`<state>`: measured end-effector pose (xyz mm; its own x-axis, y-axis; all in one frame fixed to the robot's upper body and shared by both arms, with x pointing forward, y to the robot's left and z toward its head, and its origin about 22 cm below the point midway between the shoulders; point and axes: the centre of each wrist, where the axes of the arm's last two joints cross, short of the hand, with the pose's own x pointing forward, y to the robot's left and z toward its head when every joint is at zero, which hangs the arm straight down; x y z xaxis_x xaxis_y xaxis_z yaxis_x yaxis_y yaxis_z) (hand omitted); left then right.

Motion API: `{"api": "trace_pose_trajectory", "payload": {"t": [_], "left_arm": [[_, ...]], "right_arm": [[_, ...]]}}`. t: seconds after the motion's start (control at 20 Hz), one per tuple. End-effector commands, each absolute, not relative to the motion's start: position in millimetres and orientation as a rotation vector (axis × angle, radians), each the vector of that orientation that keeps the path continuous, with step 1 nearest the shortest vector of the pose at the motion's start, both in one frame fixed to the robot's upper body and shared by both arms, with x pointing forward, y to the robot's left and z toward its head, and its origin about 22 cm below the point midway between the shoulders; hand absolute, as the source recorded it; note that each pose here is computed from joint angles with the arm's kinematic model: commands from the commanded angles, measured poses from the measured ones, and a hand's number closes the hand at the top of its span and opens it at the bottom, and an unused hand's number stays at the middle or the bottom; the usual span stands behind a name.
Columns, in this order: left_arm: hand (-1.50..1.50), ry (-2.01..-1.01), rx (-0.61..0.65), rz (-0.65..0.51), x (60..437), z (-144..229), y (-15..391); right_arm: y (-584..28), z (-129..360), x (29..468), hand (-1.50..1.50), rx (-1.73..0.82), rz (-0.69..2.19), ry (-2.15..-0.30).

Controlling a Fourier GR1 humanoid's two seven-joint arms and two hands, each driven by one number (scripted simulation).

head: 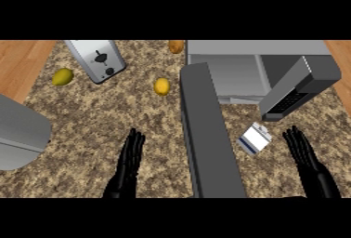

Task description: Pick up the milk, place it into the microwave and close the microwave

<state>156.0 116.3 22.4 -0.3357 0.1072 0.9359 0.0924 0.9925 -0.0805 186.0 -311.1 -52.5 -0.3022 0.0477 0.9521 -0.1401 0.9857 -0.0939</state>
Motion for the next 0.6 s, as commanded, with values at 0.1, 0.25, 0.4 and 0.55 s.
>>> {"api": "trace_pose_trajectory", "payload": {"t": [0.1, 0.25, 0.4, 0.55], "left_arm": [[-1.5, -1.907, -0.175, 0.015, 161, 18, 126], [-1.5, -1.905, -0.167, 0.014, 155, 17, 165], [-1.5, -1.896, -0.174, 0.022, 134, 15, 167], [-1.5, -1.889, -0.189, 0.051, 149, 4, 158]], "right_arm": [[-300, -86, 217, -1.5, 0.044, 0.203, -1.852], [-304, -98, 228, -1.5, -0.014, 0.205, -1.877], [-332, -99, 237, -1.5, -0.079, 0.187, -1.858], [-307, -111, 259, -1.5, -0.09, 0.205, -1.858]]}}
